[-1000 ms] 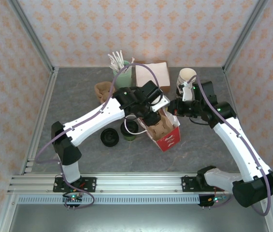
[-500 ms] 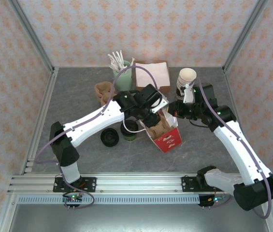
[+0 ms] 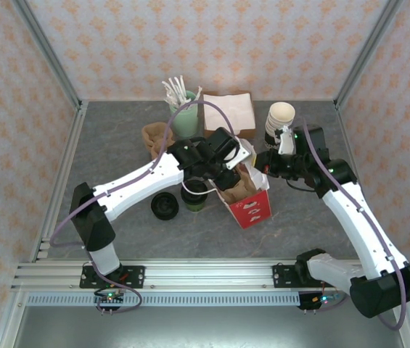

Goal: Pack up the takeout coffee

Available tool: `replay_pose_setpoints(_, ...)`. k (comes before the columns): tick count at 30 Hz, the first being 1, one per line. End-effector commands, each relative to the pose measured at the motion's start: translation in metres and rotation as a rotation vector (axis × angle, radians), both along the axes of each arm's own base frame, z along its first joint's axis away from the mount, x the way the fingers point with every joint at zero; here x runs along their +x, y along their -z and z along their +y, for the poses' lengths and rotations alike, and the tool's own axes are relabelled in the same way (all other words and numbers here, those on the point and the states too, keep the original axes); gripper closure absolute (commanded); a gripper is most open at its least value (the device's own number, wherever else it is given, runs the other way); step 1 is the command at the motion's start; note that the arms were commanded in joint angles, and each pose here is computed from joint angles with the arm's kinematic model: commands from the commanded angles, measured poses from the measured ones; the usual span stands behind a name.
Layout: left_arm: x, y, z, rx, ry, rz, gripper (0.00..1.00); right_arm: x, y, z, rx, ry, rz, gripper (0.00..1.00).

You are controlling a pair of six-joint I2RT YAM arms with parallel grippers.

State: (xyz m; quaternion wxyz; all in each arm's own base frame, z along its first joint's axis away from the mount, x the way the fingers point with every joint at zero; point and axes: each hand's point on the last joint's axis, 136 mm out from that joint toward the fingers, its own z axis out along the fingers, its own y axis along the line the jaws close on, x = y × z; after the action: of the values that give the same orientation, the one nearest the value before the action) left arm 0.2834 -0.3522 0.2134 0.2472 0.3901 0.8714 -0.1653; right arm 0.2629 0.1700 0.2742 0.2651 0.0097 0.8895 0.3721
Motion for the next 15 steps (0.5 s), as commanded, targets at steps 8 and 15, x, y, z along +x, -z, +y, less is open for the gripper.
replay_pose_setpoints(8, 0.009, -0.001, -0.021, -0.006, 0.106, -0.004, 0.73, -0.002, 0.003, -0.003, -0.028, -0.034, 0.015, 0.97)
replay_pose_setpoints(15, 0.012, 0.007, -0.028, 0.012, 0.140, 0.012, 0.73, 0.002, 0.004, 0.000, -0.027, -0.047, 0.022, 0.97)
